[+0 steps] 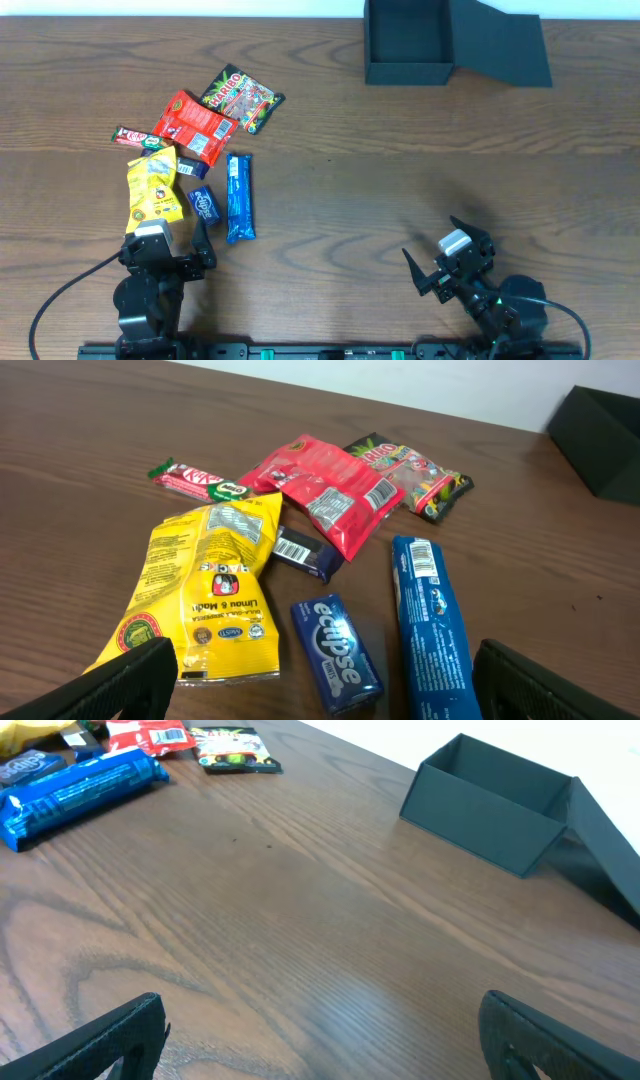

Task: Pack container
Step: 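Raise the right gripper from rest toward the green box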

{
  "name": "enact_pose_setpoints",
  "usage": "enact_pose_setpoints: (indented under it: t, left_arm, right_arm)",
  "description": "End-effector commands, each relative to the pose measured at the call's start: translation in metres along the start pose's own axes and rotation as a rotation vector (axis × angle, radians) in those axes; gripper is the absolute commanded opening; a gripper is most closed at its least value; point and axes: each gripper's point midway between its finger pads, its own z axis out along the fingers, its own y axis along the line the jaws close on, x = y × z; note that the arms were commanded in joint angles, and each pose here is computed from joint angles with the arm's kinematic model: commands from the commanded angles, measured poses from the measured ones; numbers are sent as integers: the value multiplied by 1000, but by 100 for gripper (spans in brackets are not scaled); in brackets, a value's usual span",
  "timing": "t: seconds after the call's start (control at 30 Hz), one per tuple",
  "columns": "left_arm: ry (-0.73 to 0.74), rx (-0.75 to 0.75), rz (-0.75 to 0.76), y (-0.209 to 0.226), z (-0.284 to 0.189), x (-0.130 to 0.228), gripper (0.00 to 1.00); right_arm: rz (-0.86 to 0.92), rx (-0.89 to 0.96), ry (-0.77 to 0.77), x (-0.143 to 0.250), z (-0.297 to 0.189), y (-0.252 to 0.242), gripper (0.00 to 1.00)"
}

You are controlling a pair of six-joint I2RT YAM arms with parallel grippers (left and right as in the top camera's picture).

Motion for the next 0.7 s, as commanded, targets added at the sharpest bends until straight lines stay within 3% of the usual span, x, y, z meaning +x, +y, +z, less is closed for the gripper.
enact_pose_setpoints:
  t: [0.0, 0.27, 0.4, 0.5, 0.6, 0.67]
  left_arm:
    - [18, -9, 18, 2, 3, 9, 95]
    - [18, -9, 18, 2, 3, 9, 95]
    - [18, -9, 18, 2, 3, 9, 95]
    - [18, -9, 18, 2, 3, 9, 95]
    - [18, -9, 18, 2, 3, 9, 95]
    - [18, -9, 18, 2, 3, 9, 95]
  right_arm:
    - [10, -20, -4, 1, 0, 4, 99]
    - [10, -40, -15, -1, 0, 8, 99]
    - [75, -292, -95, -18, -8, 49, 99]
    - [254, -557, -111, -30, -26, 88, 99]
    - [351, -663, -96, -35, -36, 101, 99]
    - [516, -761, -47, -41, -46, 111, 99]
